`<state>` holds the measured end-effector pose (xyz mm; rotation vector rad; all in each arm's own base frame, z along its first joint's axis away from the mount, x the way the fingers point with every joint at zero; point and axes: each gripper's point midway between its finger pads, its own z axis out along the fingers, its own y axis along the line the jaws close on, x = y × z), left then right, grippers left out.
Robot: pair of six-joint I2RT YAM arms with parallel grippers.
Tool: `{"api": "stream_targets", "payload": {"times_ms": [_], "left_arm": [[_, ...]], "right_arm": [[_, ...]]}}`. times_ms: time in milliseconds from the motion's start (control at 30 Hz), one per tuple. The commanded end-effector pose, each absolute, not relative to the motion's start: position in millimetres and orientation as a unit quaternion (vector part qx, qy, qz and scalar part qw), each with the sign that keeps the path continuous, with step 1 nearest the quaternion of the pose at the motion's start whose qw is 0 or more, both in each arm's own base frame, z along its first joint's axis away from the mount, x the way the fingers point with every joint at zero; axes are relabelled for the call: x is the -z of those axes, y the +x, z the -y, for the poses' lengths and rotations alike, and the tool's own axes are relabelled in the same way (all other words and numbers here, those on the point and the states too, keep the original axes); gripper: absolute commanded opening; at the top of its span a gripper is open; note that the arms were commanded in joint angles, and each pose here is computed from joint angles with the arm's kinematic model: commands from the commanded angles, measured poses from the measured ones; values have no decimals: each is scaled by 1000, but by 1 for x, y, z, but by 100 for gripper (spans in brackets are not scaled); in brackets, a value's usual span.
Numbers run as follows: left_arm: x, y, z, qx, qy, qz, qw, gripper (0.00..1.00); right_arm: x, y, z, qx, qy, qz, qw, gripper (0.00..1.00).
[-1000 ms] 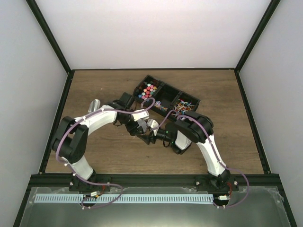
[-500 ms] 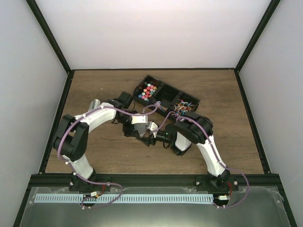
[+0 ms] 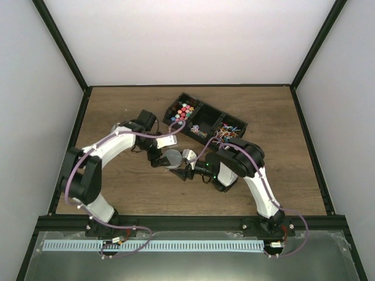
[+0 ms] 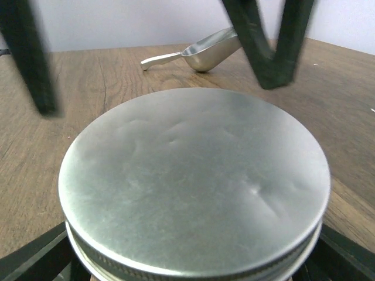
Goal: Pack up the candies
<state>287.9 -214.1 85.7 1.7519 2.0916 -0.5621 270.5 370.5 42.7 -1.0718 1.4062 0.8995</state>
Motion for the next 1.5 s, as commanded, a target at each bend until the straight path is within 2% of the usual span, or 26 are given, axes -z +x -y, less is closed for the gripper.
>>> {"api": "stream_targets", "payload": {"times_ms": [0, 267, 667, 800, 900, 967, 1133, 1300, 1467], "left_arm": [[-103, 274, 224, 223, 533, -785, 224, 100], [-95, 288, 233, 172, 475, -819, 272, 100], [-67, 288, 235, 140, 488, -828, 240, 99], [-63, 285, 234, 140, 498, -826, 224, 92], [-67, 282, 237, 149, 514, -814, 226, 81], [-71, 278, 239, 155, 534, -800, 227, 78], [-69, 264, 239, 179, 595, -758, 197, 78], [-57, 245, 225, 206, 655, -715, 134, 79], [-59, 254, 221, 189, 689, -682, 155, 80]], "right_arm": [[-40, 263, -371, -388, -458, -595, 535, 54], [-39, 264, -372, -387, -457, -597, 534, 54], [-39, 266, -372, -385, -454, -600, 534, 54], [-38, 266, -372, -384, -455, -600, 534, 53], [-37, 266, -372, -385, -456, -600, 532, 52], [-37, 265, -372, -386, -458, -599, 532, 52], [-37, 264, -372, -386, -461, -597, 531, 50], [-37, 262, -372, -386, -465, -595, 530, 48], [-37, 260, -371, -387, -466, -594, 529, 46]]}}
